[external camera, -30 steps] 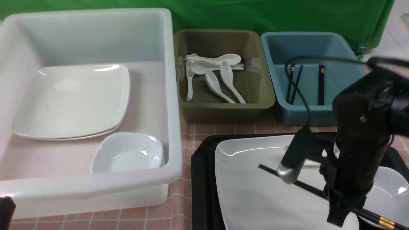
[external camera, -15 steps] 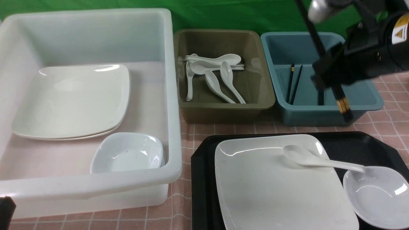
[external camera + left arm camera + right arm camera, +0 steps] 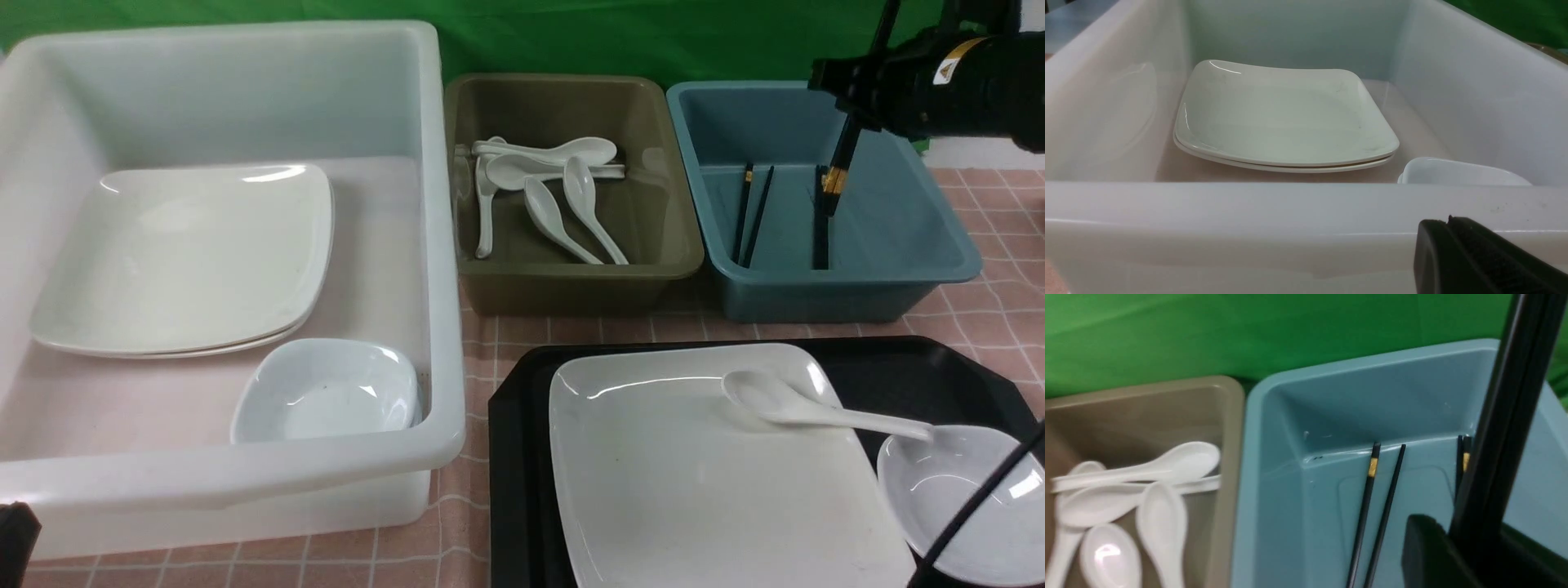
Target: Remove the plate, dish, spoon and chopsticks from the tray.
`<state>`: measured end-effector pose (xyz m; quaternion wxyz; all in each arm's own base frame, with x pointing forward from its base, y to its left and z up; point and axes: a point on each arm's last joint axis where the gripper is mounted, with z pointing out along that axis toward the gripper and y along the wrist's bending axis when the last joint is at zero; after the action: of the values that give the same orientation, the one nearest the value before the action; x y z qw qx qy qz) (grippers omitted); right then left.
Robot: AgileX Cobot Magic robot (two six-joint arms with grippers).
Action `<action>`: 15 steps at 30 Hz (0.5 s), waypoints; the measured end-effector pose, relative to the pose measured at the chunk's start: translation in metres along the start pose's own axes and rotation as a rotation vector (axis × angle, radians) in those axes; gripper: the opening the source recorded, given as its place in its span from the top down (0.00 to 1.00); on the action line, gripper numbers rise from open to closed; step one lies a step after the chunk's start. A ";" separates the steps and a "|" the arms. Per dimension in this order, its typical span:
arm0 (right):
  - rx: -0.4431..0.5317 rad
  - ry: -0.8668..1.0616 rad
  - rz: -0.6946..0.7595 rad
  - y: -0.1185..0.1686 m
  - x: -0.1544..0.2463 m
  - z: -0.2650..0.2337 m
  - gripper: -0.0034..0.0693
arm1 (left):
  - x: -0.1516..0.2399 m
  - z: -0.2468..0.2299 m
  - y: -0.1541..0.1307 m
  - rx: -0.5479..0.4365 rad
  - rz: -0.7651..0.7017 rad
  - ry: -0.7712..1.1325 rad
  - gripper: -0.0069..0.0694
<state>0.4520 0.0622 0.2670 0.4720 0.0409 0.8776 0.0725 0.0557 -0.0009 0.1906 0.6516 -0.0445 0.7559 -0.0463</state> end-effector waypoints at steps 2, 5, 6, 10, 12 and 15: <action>0.005 0.017 -0.008 -0.001 0.004 0.019 0.72 | 0.000 0.000 0.000 0.000 0.000 0.000 0.90; 0.009 0.034 -0.011 -0.001 0.009 0.039 0.66 | 0.000 0.000 0.000 0.000 0.000 0.000 0.90; 0.009 0.037 -0.011 -0.002 0.010 0.043 0.62 | 0.000 0.000 0.000 0.000 0.000 0.000 0.90; 0.023 0.081 -0.011 -0.003 0.017 0.047 0.47 | 0.000 0.000 0.000 0.000 0.000 0.000 0.90; 0.043 0.132 -0.014 -0.004 0.017 0.041 0.43 | 0.000 0.000 0.000 0.000 0.000 0.000 0.90; 0.063 0.194 -0.043 -0.005 0.015 0.028 0.45 | 0.000 0.000 0.000 0.000 0.000 0.000 0.90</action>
<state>0.4674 0.0623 0.2390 0.3848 0.0297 0.9217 0.0384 0.0557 -0.0009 0.1906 0.6516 -0.0445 0.7559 -0.0463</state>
